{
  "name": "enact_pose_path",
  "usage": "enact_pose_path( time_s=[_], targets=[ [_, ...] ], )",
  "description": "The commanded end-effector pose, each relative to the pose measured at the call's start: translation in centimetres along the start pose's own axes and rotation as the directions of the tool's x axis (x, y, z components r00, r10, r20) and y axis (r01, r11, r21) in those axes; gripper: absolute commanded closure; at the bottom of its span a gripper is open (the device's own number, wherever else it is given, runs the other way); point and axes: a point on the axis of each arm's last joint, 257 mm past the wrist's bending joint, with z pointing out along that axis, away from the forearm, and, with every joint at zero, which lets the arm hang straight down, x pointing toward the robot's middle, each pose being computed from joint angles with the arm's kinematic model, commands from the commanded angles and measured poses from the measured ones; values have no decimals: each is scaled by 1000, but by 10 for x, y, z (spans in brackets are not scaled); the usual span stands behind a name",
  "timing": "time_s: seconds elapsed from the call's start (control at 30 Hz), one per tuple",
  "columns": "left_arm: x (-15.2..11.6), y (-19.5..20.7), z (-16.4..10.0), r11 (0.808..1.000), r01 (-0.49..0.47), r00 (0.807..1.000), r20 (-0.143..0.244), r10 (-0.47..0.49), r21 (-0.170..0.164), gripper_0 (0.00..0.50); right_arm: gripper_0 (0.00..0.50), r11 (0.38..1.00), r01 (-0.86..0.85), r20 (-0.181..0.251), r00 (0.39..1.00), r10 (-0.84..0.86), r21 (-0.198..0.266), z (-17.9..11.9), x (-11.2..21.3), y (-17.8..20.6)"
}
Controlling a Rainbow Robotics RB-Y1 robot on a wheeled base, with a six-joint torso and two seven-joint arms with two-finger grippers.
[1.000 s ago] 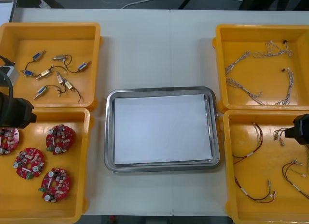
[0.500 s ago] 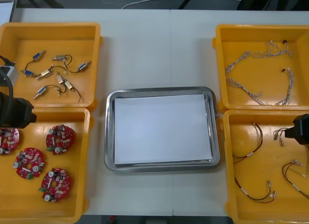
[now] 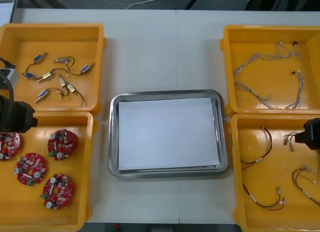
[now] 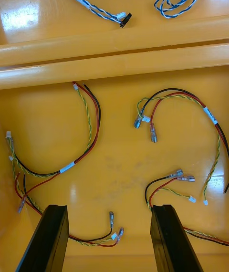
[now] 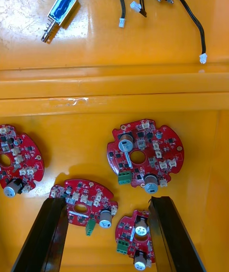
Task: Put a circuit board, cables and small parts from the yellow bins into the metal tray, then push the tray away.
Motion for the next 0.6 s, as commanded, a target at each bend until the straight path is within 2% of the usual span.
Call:
enact_pose_path(
  time_s=[0.03,0.6],
  targets=[
    [-13,8,-11,999,38,999,33,-36,-37,0,0,999,28,13,1000,-28,20,-7,-7,-1],
    [-13,8,-11,999,38,999,33,-36,-37,0,0,999,28,13,1000,-28,20,-7,-7,-1]
  ],
)
